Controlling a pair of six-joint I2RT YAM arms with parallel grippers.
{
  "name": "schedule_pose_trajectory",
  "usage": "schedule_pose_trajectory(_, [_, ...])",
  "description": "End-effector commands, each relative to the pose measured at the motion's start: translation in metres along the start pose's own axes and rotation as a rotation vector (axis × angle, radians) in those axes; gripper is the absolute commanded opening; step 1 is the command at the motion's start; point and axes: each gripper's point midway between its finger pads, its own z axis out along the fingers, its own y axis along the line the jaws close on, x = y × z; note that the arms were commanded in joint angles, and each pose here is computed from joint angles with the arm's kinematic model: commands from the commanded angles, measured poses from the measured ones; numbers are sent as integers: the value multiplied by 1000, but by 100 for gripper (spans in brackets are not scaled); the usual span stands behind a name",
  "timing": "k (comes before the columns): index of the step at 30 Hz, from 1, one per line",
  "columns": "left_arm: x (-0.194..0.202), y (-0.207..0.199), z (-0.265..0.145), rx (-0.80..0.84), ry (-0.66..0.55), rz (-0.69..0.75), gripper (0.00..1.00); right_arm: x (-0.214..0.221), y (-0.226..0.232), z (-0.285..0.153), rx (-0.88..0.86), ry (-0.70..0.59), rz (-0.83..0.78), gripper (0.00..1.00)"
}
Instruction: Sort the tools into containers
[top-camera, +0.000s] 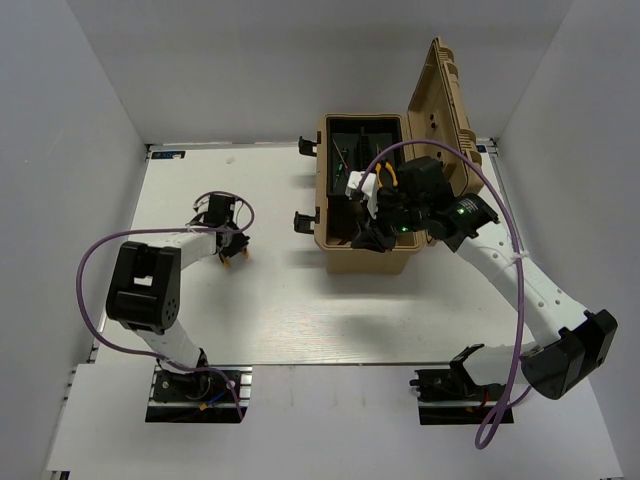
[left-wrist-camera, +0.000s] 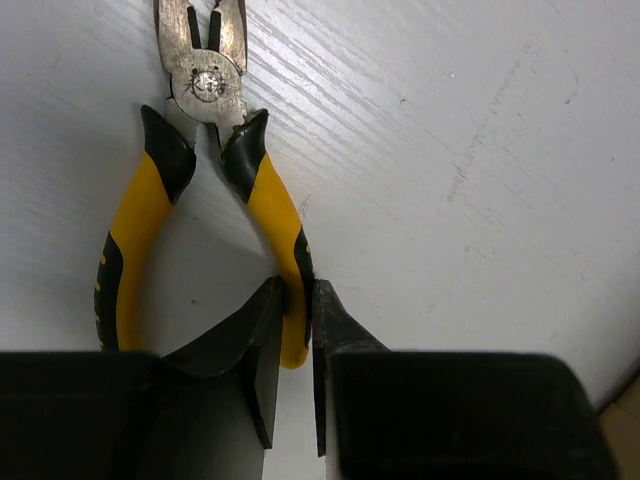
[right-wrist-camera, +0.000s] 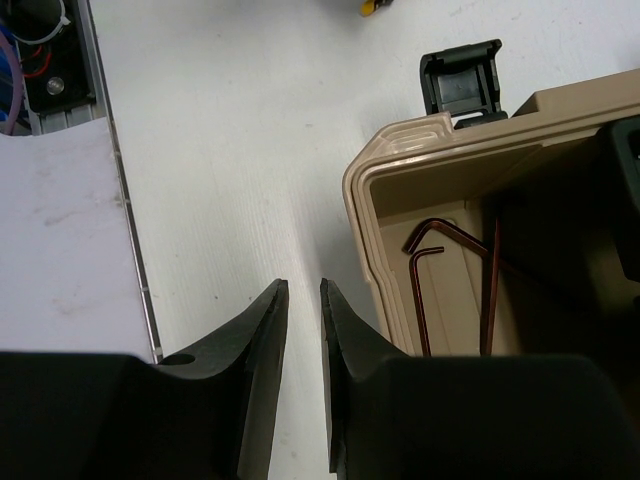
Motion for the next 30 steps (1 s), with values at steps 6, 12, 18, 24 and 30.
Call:
schedule_pose_trajectory(6, [24, 48, 15, -221, 63, 56, 42, -8, 1, -6, 9, -36, -26, 26])
schedule_pose_trajectory(12, [17, 49, 15, -257, 58, 64, 48, -8, 3, -8, 12, -42, -31, 26])
schedule_pose_trajectory(18, [4, 45, 16, -295, 45, 63, 51, -7, 5, -10, 17, -42, -38, 26])
schedule_pose_trajectory(24, [8, 54, 22, -357, 65, 71, 50, -4, 6, -14, 29, -38, -41, 26])
schedule_pose_trajectory(30, [20, 60, 24, -365, 101, 67, 22, -7, 7, -16, 29, -44, -53, 26])
